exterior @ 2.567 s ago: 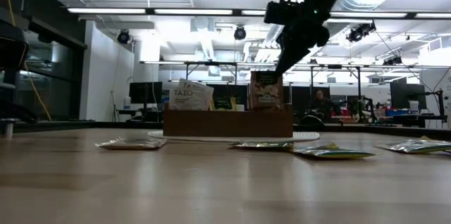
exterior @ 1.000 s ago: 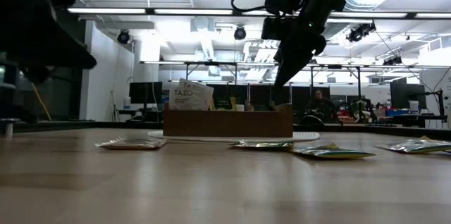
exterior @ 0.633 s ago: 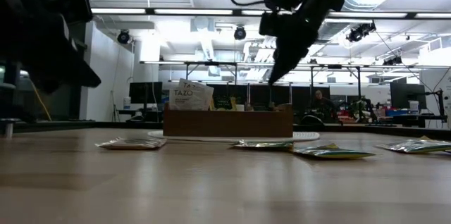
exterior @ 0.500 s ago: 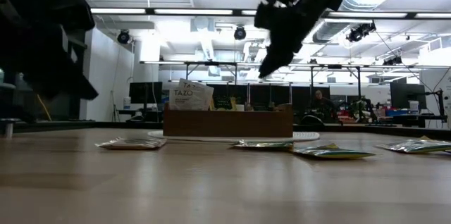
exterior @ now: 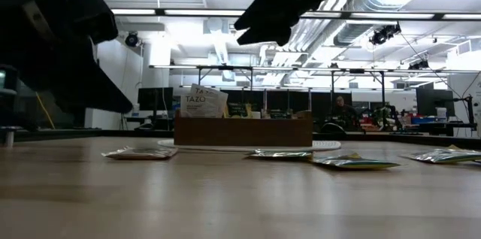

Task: Pick & Place Tea
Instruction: Put the brown tea bag into the right section of the wooden organizer

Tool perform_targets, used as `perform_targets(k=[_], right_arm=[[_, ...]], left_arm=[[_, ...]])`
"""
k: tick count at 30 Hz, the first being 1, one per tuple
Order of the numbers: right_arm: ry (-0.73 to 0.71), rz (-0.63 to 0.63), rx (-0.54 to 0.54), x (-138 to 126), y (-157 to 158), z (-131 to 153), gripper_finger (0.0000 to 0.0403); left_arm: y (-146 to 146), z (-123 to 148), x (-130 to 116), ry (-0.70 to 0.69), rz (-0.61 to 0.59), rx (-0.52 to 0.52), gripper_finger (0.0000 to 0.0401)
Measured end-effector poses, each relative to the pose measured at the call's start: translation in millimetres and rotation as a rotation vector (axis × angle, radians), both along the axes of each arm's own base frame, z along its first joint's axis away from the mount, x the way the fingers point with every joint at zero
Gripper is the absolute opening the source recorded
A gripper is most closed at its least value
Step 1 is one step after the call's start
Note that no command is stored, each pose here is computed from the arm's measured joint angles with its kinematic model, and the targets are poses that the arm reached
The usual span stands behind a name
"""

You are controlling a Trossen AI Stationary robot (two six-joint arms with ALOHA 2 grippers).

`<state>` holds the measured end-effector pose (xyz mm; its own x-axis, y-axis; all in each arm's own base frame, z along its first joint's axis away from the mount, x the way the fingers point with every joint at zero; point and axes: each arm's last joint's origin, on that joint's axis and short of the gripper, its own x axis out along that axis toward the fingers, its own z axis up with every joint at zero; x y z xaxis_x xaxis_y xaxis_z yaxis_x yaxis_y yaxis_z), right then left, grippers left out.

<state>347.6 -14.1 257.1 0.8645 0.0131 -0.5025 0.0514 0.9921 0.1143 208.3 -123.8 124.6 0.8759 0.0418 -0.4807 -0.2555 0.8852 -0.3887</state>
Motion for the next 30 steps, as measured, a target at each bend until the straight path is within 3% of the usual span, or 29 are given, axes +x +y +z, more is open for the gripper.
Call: perform_targets(k=[9, 21, 25, 30], right_arm=[[0.001, -0.019, 0.023, 3.7, 9.7, -4.3, 0.0249], [0.038, -0.014, 0.11, 17.4, 28.1, -28.4, 0.0249], [0.07, -0.015, 0.177, 22.5, 33.5, -41.1, 0.0249], [0.096, -0.055, 0.342, 28.8, 35.7, -53.5, 0.0249]], left_arm=[[5.2, -13.5, 7.3, 0.06, -0.046, -0.013, 0.0001], [4.8, -31.0, 8.0, 0.115, -0.008, -0.024, 0.0001], [4.3, -36.1, 8.9, 0.124, 0.023, -0.051, 0.0001], [4.8, -40.7, 8.2, 0.147, 0.027, -0.041, 0.0001]])
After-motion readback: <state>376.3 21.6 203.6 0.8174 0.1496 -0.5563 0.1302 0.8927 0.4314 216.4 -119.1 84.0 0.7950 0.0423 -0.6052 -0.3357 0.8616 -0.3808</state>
